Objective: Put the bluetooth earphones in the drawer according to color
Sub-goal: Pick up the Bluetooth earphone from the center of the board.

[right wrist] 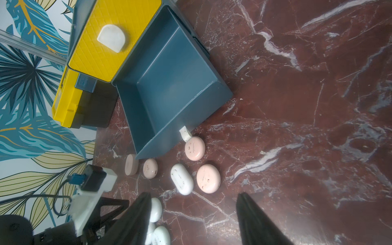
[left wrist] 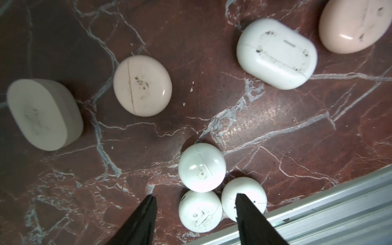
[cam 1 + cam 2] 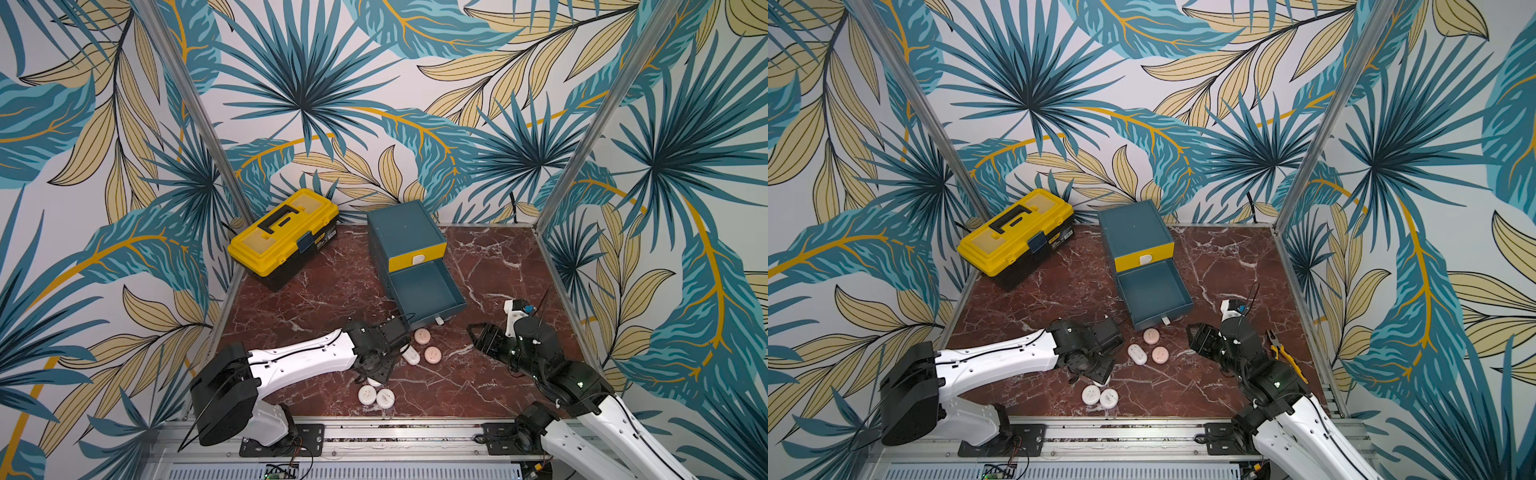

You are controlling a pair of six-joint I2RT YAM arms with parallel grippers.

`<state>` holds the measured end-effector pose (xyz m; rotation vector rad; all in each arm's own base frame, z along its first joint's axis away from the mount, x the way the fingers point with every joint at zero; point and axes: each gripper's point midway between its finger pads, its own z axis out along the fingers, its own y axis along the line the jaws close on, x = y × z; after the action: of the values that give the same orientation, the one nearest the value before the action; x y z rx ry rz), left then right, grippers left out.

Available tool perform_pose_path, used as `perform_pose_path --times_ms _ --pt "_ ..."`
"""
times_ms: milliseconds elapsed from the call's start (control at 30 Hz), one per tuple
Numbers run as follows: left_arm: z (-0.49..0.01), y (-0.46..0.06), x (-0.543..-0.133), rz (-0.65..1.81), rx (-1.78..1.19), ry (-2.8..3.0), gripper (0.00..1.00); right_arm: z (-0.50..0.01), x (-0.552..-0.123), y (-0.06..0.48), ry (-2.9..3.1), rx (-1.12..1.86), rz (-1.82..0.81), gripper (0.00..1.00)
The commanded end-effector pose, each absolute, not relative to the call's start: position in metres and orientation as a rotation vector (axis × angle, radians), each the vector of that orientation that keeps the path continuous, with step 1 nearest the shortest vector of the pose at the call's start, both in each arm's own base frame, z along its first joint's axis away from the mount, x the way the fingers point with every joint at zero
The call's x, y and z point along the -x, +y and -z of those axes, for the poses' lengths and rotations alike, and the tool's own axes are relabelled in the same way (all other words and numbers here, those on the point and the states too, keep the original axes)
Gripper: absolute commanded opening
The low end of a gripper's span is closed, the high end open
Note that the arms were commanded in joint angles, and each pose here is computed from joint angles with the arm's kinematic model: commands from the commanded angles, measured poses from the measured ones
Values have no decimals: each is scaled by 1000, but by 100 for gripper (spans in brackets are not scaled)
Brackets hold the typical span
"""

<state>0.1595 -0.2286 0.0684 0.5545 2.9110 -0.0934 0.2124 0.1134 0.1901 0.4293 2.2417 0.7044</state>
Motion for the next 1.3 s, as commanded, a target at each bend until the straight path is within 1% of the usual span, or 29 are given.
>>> perform_pose_path --times_ms 0,367,567,800,933,1100,1200,1267 --pt "-54 -235 -157 129 -520 2926 62 -193 -212 112 2239 -415 -686 69" --pt "-28 -232 -153 79 -514 2967 63 -194 -211 111 2238 -419 -685 69" --pt "-22 -228 -150 59 -511 2982 63 -194 -210 110 2238 -421 -687 69" --pt "-16 -231 -150 71 -516 2987 61 -194 -210 110 2238 -423 -688 69" --pt "-10 -233 -149 75 -519 2995 56 -194 -210 110 2238 -423 -688 69" --pt "-10 -231 -148 69 -519 2997 40 -193 -209 109 2238 -422 -685 69" --pt "-18 -230 -150 62 -518 2981 33 -193 -209 109 2238 -424 -686 69" --pt "-30 -229 -154 58 -520 2955 32 -194 -209 109 2236 -424 -687 69"
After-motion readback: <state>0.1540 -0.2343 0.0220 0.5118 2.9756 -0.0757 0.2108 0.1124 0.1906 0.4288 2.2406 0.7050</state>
